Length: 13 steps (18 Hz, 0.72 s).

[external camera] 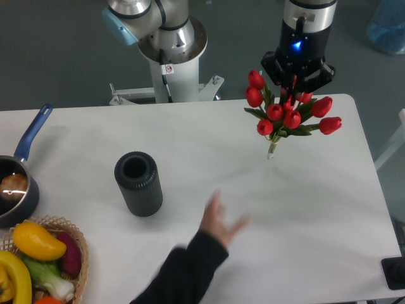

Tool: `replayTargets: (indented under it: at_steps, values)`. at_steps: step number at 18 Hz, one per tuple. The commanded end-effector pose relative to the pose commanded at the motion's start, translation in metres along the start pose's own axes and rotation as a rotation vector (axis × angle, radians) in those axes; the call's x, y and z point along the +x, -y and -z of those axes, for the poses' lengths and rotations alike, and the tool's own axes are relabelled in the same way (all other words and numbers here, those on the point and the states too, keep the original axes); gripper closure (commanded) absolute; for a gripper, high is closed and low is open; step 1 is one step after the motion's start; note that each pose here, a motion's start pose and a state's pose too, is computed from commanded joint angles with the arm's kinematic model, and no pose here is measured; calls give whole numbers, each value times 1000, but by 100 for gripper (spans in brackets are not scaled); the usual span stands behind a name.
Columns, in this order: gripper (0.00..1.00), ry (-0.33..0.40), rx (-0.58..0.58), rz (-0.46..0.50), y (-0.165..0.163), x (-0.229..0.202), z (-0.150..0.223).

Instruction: Place the flowers on the table

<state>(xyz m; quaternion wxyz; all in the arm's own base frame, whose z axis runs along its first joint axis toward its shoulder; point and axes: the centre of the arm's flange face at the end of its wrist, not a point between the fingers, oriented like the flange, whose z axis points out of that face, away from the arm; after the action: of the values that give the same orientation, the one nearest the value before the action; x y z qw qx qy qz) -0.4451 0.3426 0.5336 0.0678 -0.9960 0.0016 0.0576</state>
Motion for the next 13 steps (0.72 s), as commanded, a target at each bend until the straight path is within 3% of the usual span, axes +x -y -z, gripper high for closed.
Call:
replayTargets:
  at_steps: [13]
  values:
    - [99,4,-41,-2,-1,-2,-5]
